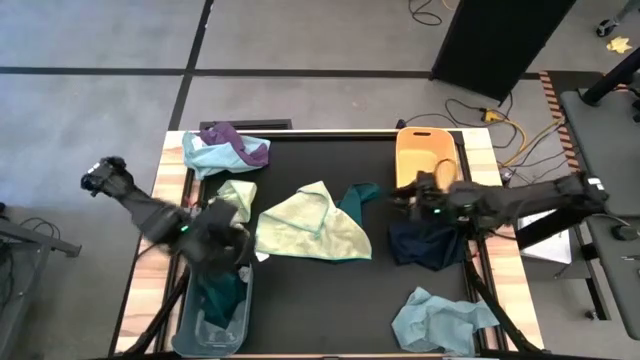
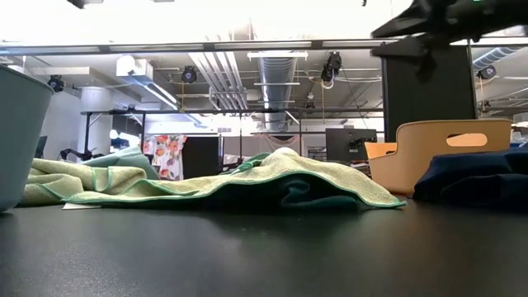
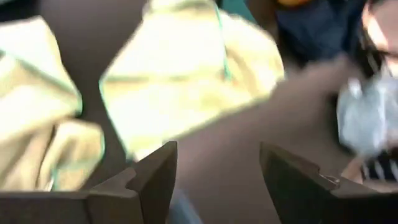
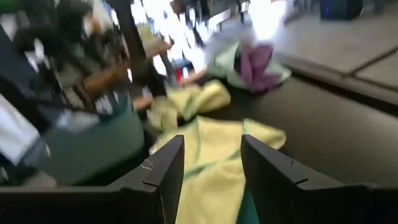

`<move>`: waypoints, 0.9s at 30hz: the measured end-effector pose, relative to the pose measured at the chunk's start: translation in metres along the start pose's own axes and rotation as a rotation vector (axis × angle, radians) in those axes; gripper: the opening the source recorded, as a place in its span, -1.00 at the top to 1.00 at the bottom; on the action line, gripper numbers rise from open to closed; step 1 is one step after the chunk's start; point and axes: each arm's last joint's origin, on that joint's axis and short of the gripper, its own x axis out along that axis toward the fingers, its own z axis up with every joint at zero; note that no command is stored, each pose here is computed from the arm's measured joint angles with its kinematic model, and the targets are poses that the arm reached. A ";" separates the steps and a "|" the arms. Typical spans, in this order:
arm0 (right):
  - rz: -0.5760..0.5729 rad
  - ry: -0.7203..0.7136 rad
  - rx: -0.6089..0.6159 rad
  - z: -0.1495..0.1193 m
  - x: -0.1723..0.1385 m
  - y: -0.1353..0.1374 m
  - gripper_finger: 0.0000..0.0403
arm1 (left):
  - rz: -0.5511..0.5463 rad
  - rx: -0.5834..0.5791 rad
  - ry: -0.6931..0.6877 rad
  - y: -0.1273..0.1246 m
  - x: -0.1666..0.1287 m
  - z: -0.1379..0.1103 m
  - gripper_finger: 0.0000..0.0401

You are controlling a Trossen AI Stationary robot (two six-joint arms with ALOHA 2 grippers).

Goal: Sort microfiber towel by color & place in baskets
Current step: Put the dark green microfiber towel into the green bin

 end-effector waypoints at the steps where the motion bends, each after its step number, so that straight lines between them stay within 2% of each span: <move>1: -0.002 0.018 -0.012 0.002 0.006 0.004 0.27 | 0.011 0.005 -0.016 -0.003 0.010 0.006 -0.06; 3: -0.017 0.081 -0.036 -0.001 0.019 0.009 0.28 | 0.002 0.037 -0.035 -0.010 0.033 0.019 -0.06; 6: -0.019 0.143 -0.057 0.006 0.032 0.021 0.29 | -0.110 0.098 -0.072 -0.030 0.071 0.043 -0.06; 8: -0.022 0.258 -0.067 0.009 0.034 0.027 0.32 | -0.186 0.141 -0.130 -0.041 0.098 0.059 -0.06; 11: -0.085 0.428 -0.100 0.014 0.033 0.036 0.40 | -0.234 0.190 -0.173 -0.052 0.135 0.080 -0.06; 17: -0.150 0.640 -0.151 0.016 0.016 0.048 0.60 | -0.104 0.271 -0.126 -0.055 0.202 0.100 -0.06; 22: -0.161 0.665 -0.107 0.012 0.011 0.052 0.69 | -0.050 0.258 -0.110 -0.066 0.248 0.111 0.00; 27: -0.194 0.633 -0.098 0.009 0.008 0.056 0.70 | -0.012 0.228 -0.089 -0.086 0.287 0.119 0.06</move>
